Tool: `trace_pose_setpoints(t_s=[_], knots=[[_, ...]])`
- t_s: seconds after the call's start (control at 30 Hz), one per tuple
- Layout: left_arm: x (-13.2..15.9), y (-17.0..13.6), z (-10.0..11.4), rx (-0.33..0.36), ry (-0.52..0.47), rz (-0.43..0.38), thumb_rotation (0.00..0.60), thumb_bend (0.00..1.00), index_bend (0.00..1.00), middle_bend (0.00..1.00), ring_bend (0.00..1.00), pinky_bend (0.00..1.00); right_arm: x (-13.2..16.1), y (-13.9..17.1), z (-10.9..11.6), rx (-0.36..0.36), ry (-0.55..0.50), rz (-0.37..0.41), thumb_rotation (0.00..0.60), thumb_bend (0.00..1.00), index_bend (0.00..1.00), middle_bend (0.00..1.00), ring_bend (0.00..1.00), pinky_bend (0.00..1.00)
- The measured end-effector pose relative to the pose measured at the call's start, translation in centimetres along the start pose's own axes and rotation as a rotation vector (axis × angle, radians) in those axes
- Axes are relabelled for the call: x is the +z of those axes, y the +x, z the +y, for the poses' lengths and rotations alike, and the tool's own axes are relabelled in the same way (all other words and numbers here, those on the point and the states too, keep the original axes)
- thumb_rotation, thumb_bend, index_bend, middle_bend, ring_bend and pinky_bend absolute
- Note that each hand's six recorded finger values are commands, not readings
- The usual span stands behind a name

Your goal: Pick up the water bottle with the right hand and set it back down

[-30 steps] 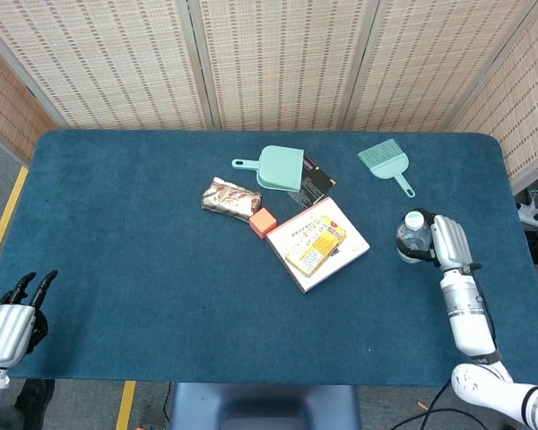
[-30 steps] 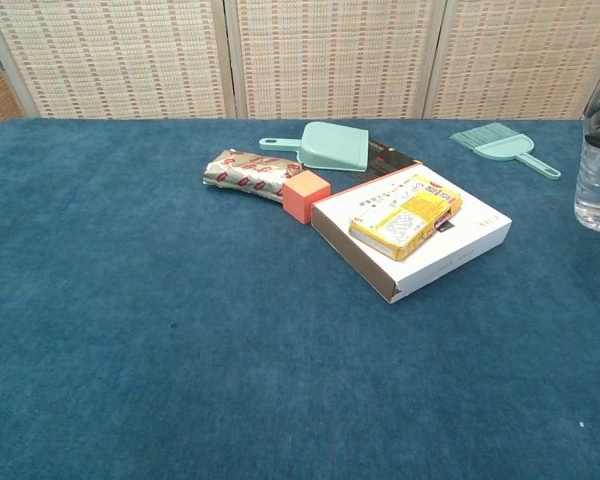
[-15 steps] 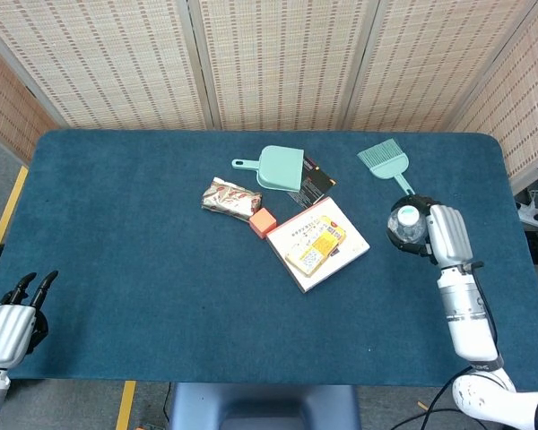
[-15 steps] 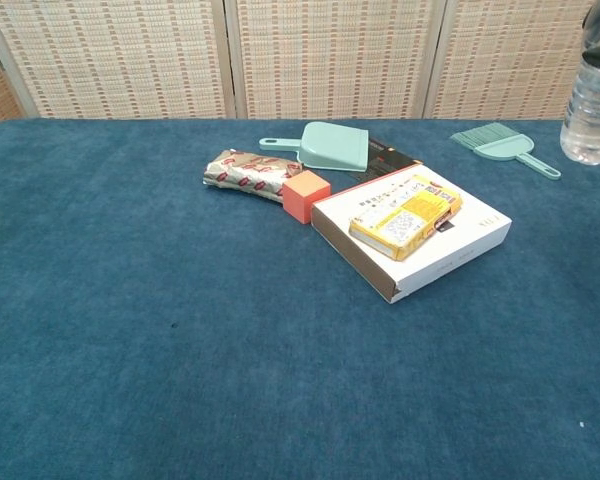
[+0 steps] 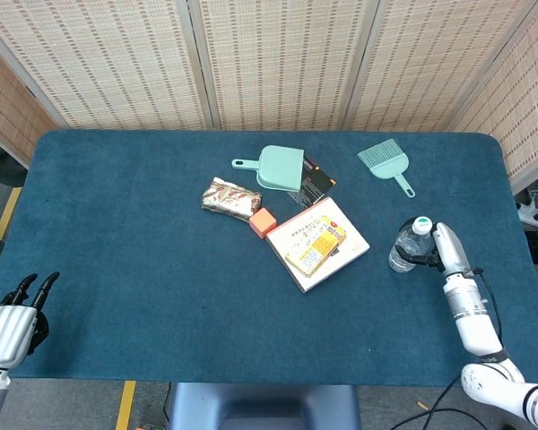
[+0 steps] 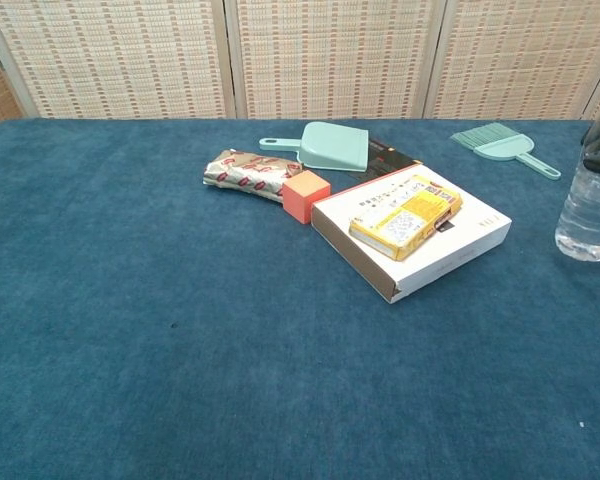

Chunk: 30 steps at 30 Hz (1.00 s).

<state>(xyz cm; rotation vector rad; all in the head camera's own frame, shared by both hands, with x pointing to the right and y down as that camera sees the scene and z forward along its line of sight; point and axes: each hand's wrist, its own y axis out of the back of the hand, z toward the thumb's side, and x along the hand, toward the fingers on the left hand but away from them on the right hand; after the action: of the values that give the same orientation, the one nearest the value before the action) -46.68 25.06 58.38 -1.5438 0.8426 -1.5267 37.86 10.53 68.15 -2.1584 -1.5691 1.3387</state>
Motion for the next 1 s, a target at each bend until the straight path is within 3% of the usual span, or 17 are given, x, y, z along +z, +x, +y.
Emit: trace_pose_setpoints(t_s=[0.33,0.4,0.5,0.63,0.77,0.83,1.0], knots=[[0.1,0.0,-0.1,-0.003,0.005,-0.005,0.600,0.33,0.07,0.13,0.09,0.33,-2.8,-0.1,-2.0,0.029,0.003,0.004,0.600,0.48,0.71,0.60,0.45,0.61],[0.1,0.0,-0.1,-0.002,0.004,-0.003,0.600,0.33,0.07,0.13,0.09,0.33,-2.8,0.0,-2.1,0.028,0.002,0.015,0.600,0.48,0.65,0.60,0.42,0.60],[0.0,0.0,0.0,0.000,0.002,0.001,0.600,0.33,0.07,0.13,0.09,0.33,-2.6,0.2,-2.2,0.037,0.000,0.027,0.600,0.43,0.49,0.51,0.29,0.57],[0.0,0.0,0.1,0.003,0.000,0.001,0.600,0.33,0.07,0.13,0.09,0.33,-2.4,0.7,-2.2,0.063,-0.002,0.039,0.600,0.34,0.27,0.29,0.09,0.40],[0.0,0.0,0.0,0.003,0.002,-0.001,0.600,0.33,0.07,0.13,0.09,0.33,-2.4,1.2,-2.1,0.092,0.004,0.035,0.600,0.30,0.06,0.11,0.00,0.17],[-0.1,0.0,0.0,0.003,0.002,0.000,0.600,0.33,0.07,0.13,0.09,0.33,-2.4,1.5,-1.9,0.106,0.010,0.030,0.600,0.28,0.01,0.05,0.00,0.08],[-0.1,0.0,0.1,0.004,0.001,0.002,0.600,0.33,0.07,0.13,0.09,0.33,-2.4,2.0,-1.3,0.123,0.050,0.024,0.600,0.22,0.00,0.00,0.00,0.02]])
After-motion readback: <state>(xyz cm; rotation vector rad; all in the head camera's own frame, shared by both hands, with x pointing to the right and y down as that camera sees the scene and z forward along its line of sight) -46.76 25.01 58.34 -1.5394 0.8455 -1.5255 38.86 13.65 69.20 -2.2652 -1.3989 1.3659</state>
